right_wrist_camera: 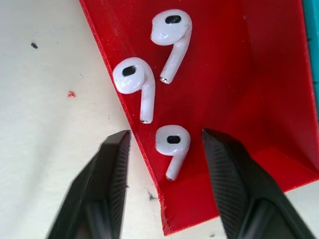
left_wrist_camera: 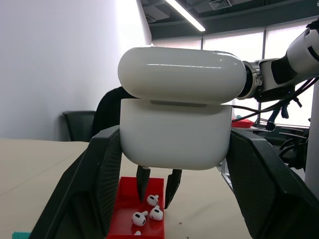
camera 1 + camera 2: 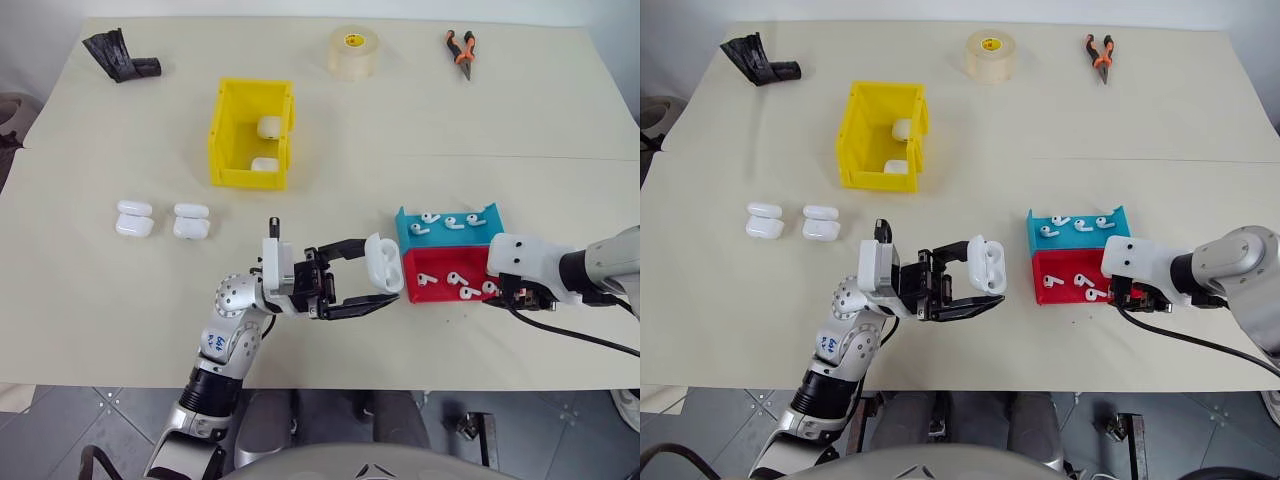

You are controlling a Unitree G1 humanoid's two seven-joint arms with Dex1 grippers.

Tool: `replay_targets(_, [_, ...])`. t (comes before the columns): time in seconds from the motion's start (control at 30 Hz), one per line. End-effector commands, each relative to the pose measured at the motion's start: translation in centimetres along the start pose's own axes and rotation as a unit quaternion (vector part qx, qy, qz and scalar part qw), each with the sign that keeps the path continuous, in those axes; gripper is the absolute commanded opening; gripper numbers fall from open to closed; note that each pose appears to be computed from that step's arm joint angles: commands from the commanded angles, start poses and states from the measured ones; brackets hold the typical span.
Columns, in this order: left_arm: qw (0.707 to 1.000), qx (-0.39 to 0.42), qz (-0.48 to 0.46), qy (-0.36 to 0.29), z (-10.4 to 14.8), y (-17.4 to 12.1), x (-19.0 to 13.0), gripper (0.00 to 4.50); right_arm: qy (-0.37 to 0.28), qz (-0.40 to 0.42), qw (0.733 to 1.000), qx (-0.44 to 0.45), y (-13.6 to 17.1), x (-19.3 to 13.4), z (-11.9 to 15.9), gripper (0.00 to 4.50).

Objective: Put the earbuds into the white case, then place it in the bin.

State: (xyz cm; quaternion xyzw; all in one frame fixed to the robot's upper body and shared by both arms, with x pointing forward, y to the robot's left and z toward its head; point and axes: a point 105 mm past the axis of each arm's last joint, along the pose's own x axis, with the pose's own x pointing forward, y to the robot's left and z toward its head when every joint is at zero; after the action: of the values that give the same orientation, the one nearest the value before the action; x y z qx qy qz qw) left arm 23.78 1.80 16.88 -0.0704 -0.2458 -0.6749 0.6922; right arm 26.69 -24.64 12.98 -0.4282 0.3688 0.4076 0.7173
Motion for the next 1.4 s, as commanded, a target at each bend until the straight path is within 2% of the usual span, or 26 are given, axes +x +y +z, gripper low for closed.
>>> replay_targets(0.03, [1.0, 0.012, -0.005, -0.016, 0.8, -0.1, 0.3, 2.76, 0.002, -0.012, 1.0, -0.016, -0.5, -0.4, 0.3, 2.41])
replay_targets(0.17, [1.0, 0.012, -0.005, -0.016, 0.8, -0.1, 0.4, 2.76, 0.002, -0.01, 1.0, -0.015, -0.5, -0.3, 0.2, 2.41])
replay_targets(0.27, [1.0, 0.012, -0.005, -0.016, 0.8, -0.1, 0.4, 2.76, 0.002, -0.007, 1.0, -0.016, -0.3, -0.1, 0.1, 1.82])
replay_targets(0.33, [1.0, 0.012, -0.005, -0.016, 0.8, -0.1, 0.3, 2.76, 0.002, -0.008, 1.0, -0.016, -0.3, -0.1, 0.1, 1.24])
replay_targets(0.73, [1.0, 0.015, -0.004, -0.016, 0.8, 0.0, 0.3, 2.76, -0.003, -0.004, 1.0, -0.02, -0.2, 0.1, 0.4, 1.24])
replay_targets(0.87, [1.0, 0.014, -0.004, -0.016, 0.8, 0.0, 0.3, 2.76, -0.008, -0.004, 1.0, -0.016, -0.1, 0.2, 0.6, 0.51])
replay_targets(1.03, [1.0, 0.014, -0.007, -0.013, 0.7, 0.1, 0.1, 2.76, -0.016, -0.01, 1.0, -0.001, -0.1, -0.5, 0.7, 0.51])
replay_targets(1.2, [1.0, 0.013, -0.013, -0.013, 0.9, 0.7, -0.1, 2.76, -0.107, -0.001, 0.994, 0.029, 0.4, -3.3, 2.5, 0.51])
replay_targets(1.33, [1.0, 0.008, -0.013, -0.013, 1.1, 1.3, -0.5, 2.76, -0.185, -0.033, 0.982, 0.033, 0.1, -4.7, 3.4, 0.51])
replay_targets(1.4, [1.0, -0.009, -0.012, -0.016, 1.1, 1.7, -0.4, 2.76, -0.286, -0.05, 0.956, 0.039, 0.2, -5.3, 5.2, 0.51])
